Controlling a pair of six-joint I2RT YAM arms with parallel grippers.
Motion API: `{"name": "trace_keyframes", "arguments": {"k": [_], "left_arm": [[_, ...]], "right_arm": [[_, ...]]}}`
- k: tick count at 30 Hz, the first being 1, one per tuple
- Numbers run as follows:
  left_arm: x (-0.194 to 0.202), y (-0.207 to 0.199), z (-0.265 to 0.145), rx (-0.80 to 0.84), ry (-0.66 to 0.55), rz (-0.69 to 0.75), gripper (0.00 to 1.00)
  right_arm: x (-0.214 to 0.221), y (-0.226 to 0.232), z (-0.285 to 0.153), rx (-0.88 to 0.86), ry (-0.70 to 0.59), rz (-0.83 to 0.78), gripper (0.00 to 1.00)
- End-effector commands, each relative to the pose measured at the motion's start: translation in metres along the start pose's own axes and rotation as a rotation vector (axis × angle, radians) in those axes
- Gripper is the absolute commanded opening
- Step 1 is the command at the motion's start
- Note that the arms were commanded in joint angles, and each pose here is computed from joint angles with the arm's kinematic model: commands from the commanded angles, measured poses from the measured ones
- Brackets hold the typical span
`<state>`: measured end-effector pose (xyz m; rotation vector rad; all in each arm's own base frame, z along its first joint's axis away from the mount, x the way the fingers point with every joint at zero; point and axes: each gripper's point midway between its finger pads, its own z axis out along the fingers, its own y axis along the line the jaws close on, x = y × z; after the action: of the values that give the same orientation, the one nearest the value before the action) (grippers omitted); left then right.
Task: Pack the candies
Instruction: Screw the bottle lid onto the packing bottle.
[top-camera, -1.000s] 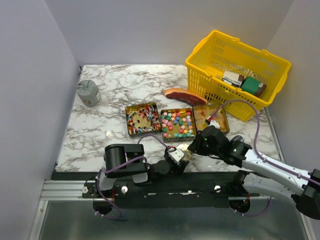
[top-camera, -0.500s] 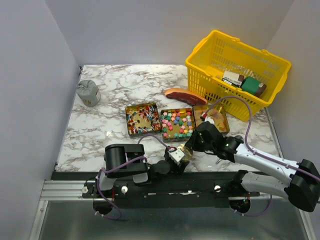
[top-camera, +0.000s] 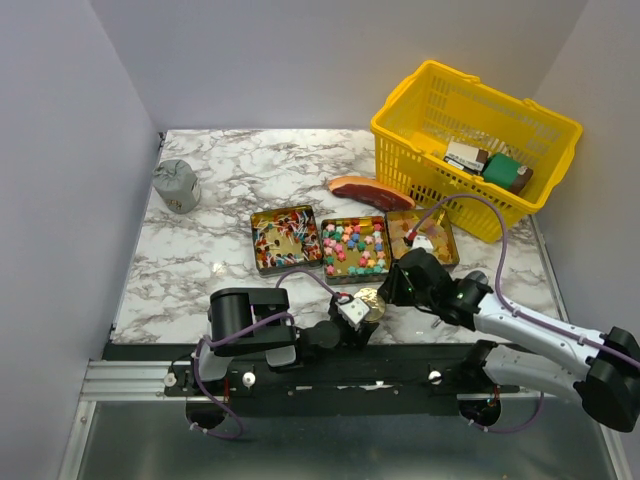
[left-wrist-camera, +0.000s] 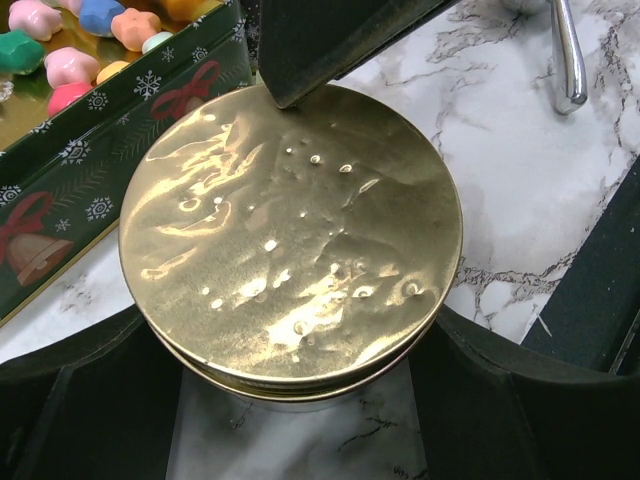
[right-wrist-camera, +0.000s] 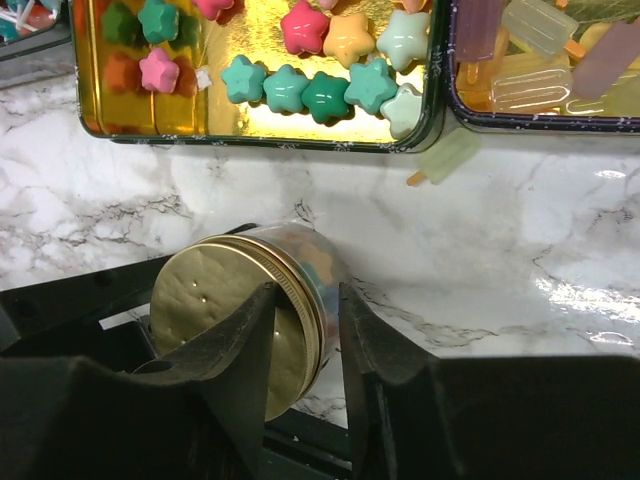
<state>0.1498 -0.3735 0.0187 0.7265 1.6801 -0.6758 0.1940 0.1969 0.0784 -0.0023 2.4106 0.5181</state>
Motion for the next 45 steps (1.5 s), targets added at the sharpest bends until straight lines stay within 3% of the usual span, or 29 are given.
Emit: {"name": "trace_keyframes", "arguments": {"k": [1, 9, 14, 28, 45], "left_arm": [[0.043, -0.004, -0.009, 0.031, 0.143, 0.024, 0.5], [0.046, -0.004, -0.006, 0.016, 0.162, 0.037, 0.5], [0.051, -0.001, -0.002, -0.008, 0.187, 0.041, 0.5], [0.062, 0.022, 0.005, -0.079, 0.252, 0.0, 0.5], [0.073, 0.036, 0.01, -0.104, 0.305, -0.012, 0.51]], "right_arm": [[0.022, -0.018, 0.004, 0.054, 0.082, -0.07, 0.33], [0.064, -0.012, 0.006, -0.063, 0.212, -0.019, 0.19], [0.1, -0.024, 0.001, -0.087, 0.304, 0.021, 0.01], [0.146, -0.033, -0.019, -0.159, 0.428, 0.105, 0.01], [0.143, -0.036, -0.034, -0.164, 0.393, 0.172, 0.01]]}}
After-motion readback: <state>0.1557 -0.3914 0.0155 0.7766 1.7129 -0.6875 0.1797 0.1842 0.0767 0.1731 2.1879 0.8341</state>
